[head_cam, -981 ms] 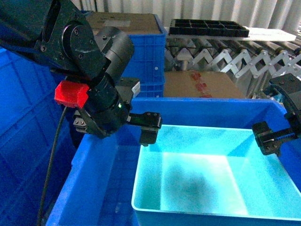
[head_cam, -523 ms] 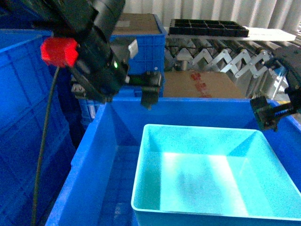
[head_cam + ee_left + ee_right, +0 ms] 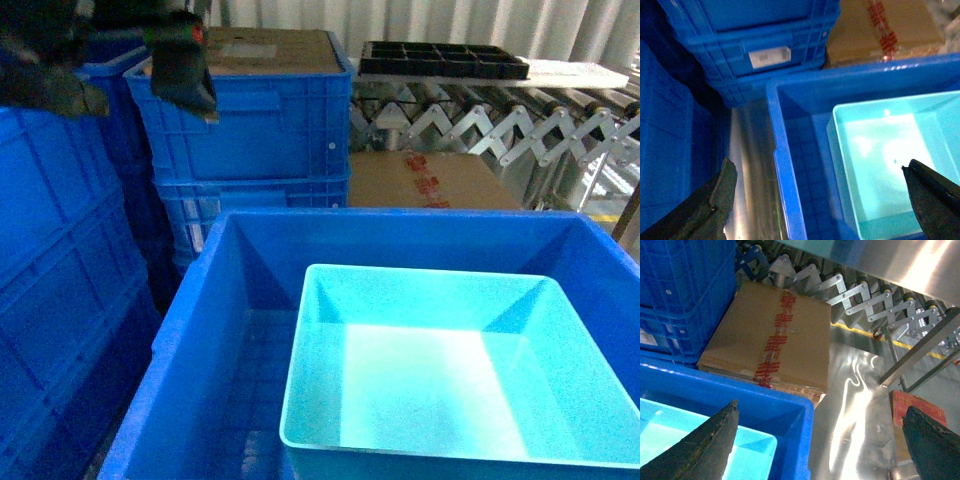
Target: Stack blue boxes stably on right
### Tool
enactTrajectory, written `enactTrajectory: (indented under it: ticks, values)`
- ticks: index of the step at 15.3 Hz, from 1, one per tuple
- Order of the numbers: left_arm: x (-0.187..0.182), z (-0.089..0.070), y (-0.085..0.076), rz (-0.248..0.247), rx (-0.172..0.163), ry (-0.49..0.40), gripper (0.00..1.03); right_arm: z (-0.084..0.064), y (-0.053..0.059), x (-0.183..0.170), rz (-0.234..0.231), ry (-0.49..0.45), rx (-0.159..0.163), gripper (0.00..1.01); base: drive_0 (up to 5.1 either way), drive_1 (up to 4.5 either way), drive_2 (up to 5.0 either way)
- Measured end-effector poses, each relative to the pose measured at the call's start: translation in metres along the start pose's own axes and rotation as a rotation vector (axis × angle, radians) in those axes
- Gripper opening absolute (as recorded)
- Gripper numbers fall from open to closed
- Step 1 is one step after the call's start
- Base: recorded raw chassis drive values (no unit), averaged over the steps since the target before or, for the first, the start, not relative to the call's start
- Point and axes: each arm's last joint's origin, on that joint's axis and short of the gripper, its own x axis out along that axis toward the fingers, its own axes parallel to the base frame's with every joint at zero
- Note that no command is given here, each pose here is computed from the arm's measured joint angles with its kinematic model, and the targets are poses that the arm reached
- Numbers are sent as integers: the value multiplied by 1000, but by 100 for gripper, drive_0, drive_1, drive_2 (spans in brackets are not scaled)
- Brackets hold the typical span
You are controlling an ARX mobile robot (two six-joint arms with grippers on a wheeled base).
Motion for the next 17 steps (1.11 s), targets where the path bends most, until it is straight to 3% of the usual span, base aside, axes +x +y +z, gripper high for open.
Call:
enactTrajectory:
  ticks: [2,3,4,6,8,10,11,12,13,14,15,17]
  values:
    - [-37,4,-2,26,-42,-79,98,8,-9,-27,-29,-25,5,98,0,0,0]
    - [-51,-1,-4,51,-70,-79,98,10,-12,-37,-35,-23,9,98,0,0,0]
    - [-61,-6,-3,61,-110,-68,98,15,-12,-44,-25,-37,8,98,0,0,0]
    - [-72,-10,-4,75,-152,-89,98,25,-9,-55,-12,-74,3,98,0,0,0]
    - [-77,0,7,85,-216,-183,98,38,-9,-57,-49,-166,-16,98,0,0,0]
    - [-78,1,11,101,-240,-186,98,39,-10,-57,-60,-180,-13,97,0,0,0]
    - [-77,3,10,103,-230,-231,97,35,-7,-61,-99,-290,60,86,0,0,0]
    - [-77,-2,13,142,-176,-456,86,20,1,-72,-94,-331,128,75,0,0,0]
    - [-80,-29,19,165,-107,-581,74,0,12,-84,-103,-345,194,62,0,0,0]
    - [-83,-52,26,192,-61,-670,61,-18,21,-92,-99,-344,223,49,0,0,0]
    - [-86,-70,31,205,-38,-726,48,-35,29,-100,-81,-336,237,36,0,0,0]
    - [-83,-110,38,212,-16,-708,23,-66,38,-113,-77,-315,248,10,0,0,0]
